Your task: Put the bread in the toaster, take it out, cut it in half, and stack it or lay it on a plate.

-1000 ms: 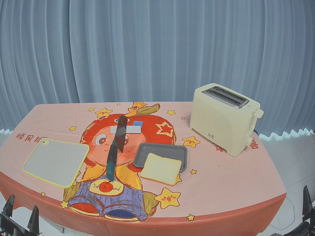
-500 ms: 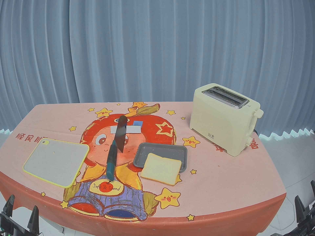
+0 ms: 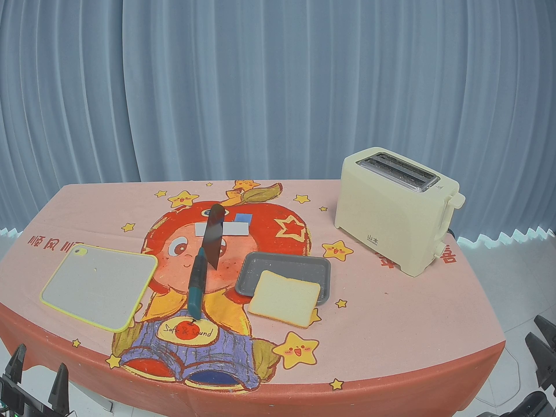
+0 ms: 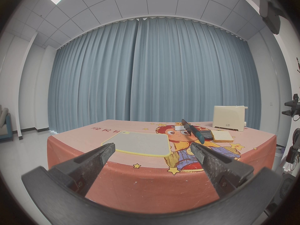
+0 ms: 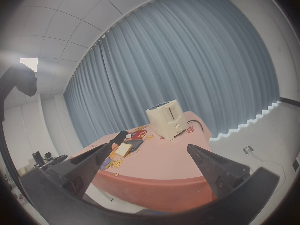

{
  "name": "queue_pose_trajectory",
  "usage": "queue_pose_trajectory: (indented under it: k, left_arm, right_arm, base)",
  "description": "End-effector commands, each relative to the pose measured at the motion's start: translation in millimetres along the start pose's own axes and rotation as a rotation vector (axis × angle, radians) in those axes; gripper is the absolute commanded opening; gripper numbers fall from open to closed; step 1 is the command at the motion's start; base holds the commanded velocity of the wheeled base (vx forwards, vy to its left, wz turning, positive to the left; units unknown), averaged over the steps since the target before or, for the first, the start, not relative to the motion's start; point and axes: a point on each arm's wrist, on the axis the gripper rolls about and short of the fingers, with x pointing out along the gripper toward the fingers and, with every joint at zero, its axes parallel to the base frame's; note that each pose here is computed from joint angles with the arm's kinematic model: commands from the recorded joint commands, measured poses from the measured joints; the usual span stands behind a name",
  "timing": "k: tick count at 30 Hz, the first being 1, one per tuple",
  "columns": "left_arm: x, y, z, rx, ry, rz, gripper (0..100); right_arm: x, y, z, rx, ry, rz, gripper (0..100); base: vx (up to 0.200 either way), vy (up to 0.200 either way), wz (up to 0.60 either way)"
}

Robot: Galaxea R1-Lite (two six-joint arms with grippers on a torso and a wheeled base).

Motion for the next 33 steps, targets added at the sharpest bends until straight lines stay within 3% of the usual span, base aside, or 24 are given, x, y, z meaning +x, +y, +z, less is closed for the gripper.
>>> queue_pose_trajectory:
  k: [1,6,8,14,18,28,33]
  left_arm:
    - [0.9,0.1,-5.0,0.0,0.012,0.001,100]
    - [0.9,0.1,-5.0,0.0,0.012,0.001,100]
    - [0.9,0.1,-5.0,0.0,0.012,0.001,100]
    - [0.9,0.1,-5.0,0.0,0.012,0.001,100]
    - [0.9,0.1,-5.0,0.0,0.012,0.001,100]
    - [0.9,0.1,-5.0,0.0,0.012,0.001,100]
    - [0.9,0.1,-5.0,0.0,0.012,-0.001,100]
  right_arm:
    - [13.8,-0.3,5.1,0.028,0.107,0.008,100]
    - [18.7,0.2,3.6,0.058,0.188,0.078,100]
    - [26.9,0.4,5.5,0.121,0.255,0.112,100]
    - [43.8,5.5,17.7,0.22,0.385,0.185,100]
    - [54.4,6.3,20.3,0.235,0.438,0.19,100]
    - [74.1,16.5,25.4,0.217,0.57,0.268,100]
    - [88.8,15.1,19.9,0.236,0.655,0.238,100]
  base:
    - [0.0,0.0,0.0]
    - [0.0,0.0,0.0]
    - [0.0,0.0,0.0]
    - [0.0,0.0,0.0]
    - [0.0,0.0,0.0]
    - [0.0,0.0,0.0]
    - [0.0,0.0,0.0]
